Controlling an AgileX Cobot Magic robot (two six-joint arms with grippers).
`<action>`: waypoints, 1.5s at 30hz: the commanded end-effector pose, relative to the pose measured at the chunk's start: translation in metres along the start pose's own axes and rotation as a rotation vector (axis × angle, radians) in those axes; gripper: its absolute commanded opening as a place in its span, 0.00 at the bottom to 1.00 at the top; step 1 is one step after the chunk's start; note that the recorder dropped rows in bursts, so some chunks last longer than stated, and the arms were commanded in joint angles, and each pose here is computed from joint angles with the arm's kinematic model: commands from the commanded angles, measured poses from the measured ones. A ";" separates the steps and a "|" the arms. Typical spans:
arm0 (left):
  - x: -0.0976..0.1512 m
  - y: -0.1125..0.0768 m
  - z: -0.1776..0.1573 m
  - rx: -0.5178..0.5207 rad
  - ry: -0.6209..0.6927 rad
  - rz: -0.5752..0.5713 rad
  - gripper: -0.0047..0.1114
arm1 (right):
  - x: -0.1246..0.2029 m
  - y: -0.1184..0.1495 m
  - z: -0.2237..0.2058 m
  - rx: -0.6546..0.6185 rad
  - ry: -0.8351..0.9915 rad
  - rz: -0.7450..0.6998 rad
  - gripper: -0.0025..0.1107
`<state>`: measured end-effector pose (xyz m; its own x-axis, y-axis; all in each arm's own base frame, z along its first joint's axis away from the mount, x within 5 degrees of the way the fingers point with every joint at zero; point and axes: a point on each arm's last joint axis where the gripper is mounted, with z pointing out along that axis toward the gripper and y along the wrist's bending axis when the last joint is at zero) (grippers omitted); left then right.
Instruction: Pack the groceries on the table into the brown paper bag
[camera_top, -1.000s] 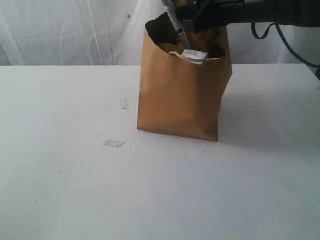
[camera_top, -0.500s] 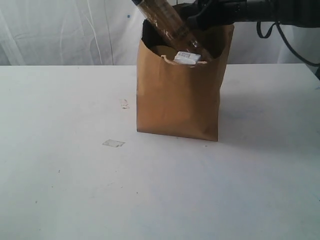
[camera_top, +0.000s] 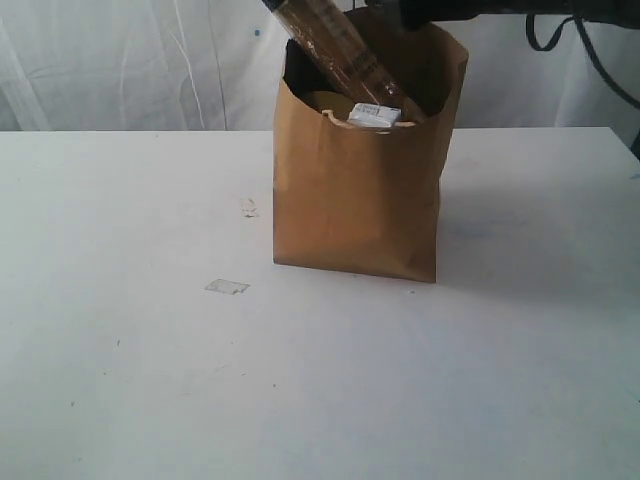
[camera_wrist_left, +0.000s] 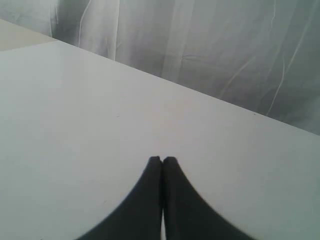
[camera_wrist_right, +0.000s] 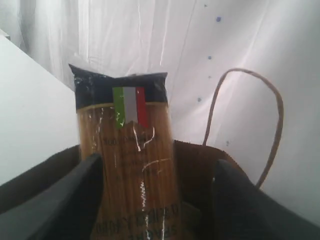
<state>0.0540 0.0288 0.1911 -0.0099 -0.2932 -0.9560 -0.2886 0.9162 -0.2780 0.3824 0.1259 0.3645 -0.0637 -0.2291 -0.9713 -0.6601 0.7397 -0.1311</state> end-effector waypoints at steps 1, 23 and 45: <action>0.001 0.000 0.000 -0.002 -0.004 0.005 0.04 | -0.020 0.002 -0.017 0.016 -0.047 0.056 0.45; 0.001 0.000 0.000 -0.002 -0.004 0.005 0.04 | 0.068 -0.072 -0.142 1.029 -0.036 0.622 0.02; 0.001 0.000 0.000 -0.002 -0.004 0.005 0.04 | 0.102 0.012 -0.261 1.101 -0.150 0.646 0.02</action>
<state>0.0540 0.0288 0.1911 -0.0099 -0.2932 -0.9560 -0.2886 0.9162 -0.2780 0.1981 -0.0562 0.2956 -0.1021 0.4562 -0.8840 0.4579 0.8105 0.3653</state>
